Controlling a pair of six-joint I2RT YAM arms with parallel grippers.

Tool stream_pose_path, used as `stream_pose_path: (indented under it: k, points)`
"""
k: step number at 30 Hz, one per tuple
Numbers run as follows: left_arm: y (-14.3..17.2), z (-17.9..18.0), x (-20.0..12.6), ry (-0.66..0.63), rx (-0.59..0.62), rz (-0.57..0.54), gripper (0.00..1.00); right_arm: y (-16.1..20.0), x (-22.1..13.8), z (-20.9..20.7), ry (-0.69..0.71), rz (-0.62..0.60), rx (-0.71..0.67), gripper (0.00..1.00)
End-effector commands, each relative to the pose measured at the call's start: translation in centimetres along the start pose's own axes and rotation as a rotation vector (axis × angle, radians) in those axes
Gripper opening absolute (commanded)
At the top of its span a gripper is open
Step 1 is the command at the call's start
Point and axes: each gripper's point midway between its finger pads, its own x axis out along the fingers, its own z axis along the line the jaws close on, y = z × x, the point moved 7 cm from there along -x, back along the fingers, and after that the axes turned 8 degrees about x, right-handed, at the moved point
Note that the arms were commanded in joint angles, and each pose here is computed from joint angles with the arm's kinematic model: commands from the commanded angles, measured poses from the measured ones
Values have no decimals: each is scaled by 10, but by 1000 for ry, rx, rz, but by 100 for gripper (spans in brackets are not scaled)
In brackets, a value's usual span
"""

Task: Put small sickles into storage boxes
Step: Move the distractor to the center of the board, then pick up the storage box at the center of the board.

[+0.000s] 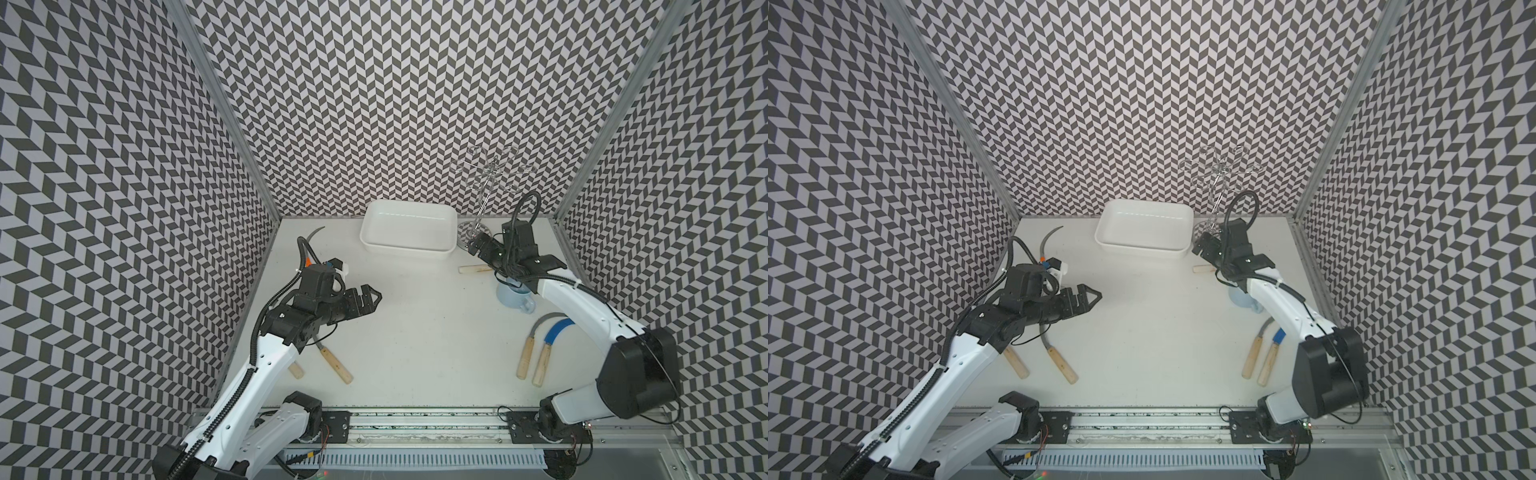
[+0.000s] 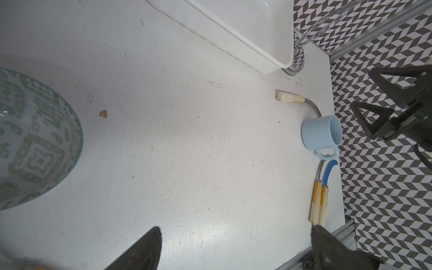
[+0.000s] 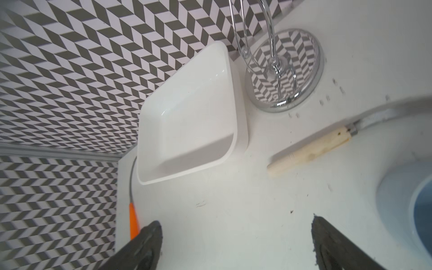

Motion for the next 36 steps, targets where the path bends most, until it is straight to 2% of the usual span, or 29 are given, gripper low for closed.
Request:
stream_pose_path:
  k: [1,9,16,21,36]
  points:
    - [-2,-2,-13,5,8,-35,100,-8,18,0,87,-63,-137,94]
    - [3,7,-21,-26,-31,-57,100,-7,64,4,78,-87,-211,82]
    - [4,16,-24,-62,-50,-63,100,0,97,4,136,-84,-306,81]
    - [3,21,-26,-79,-62,-66,100,-1,111,5,127,-96,-312,76]
    - [17,31,-21,-103,-107,-32,100,-5,147,5,98,-191,-246,70]
